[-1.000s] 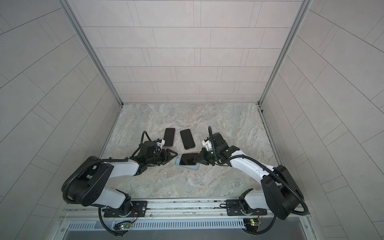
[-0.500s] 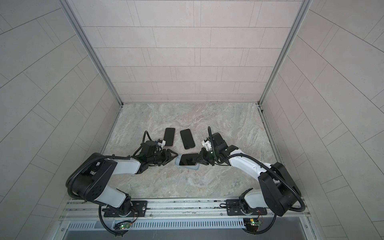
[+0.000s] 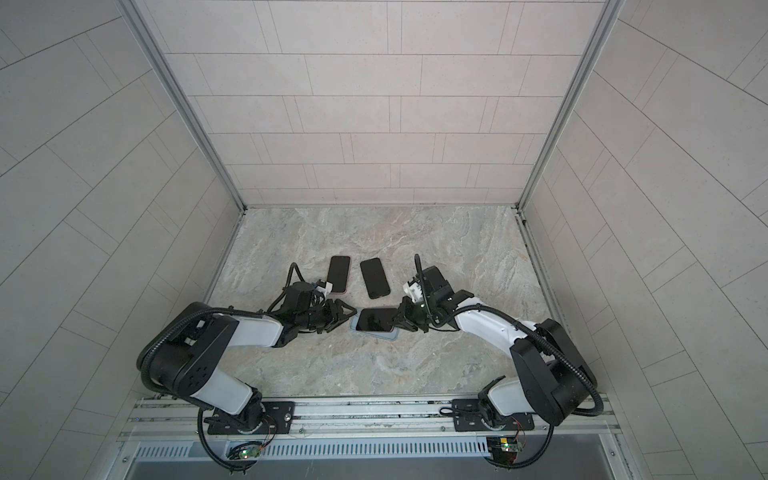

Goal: Put the phone into the phone case

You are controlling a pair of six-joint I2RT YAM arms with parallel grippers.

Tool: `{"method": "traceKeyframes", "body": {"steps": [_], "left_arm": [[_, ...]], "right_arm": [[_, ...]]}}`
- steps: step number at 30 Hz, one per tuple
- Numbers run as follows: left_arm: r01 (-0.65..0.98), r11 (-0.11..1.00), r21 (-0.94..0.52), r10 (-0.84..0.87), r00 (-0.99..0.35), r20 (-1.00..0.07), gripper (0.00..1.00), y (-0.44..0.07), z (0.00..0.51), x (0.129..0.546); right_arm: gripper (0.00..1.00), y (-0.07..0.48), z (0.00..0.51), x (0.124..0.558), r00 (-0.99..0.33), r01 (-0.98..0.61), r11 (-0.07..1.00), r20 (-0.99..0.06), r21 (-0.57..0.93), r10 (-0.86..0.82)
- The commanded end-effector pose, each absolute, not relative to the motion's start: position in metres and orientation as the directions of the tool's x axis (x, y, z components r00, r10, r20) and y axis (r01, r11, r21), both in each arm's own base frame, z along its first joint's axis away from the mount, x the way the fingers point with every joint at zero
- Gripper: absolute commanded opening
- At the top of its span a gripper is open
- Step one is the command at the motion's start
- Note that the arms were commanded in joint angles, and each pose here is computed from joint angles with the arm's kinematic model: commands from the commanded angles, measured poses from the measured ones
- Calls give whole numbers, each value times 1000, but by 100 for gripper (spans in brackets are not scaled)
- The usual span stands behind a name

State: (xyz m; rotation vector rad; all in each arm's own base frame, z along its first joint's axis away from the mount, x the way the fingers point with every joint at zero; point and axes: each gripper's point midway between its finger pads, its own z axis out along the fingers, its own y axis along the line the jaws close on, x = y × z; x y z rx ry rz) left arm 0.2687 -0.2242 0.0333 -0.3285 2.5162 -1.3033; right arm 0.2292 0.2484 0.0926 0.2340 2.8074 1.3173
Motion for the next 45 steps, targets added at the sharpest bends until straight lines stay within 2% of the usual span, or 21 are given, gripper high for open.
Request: {"method": "traceKeyframes", "body": {"steps": [1, 11, 43, 45], "left_arm": [[-51, 543, -838, -336, -928, -161, 55, -228, 43, 278], [-53, 543, -838, -333, -930, -156, 55, -228, 42, 278], [-55, 525, -849, -317, -939, -135, 55, -234, 38, 280], [-56, 524, -850, -317, -939, -133, 55, -234, 38, 280]], "right_arm": [[16, 246, 84, 234, -985, 141, 648, 40, 748, 169], [26, 250, 81, 238, -986, 144, 650, 51, 746, 160], [28, 269, 65, 247, -992, 123, 671, 74, 732, 101], [30, 269, 65, 248, -993, 118, 674, 73, 729, 95]]}}
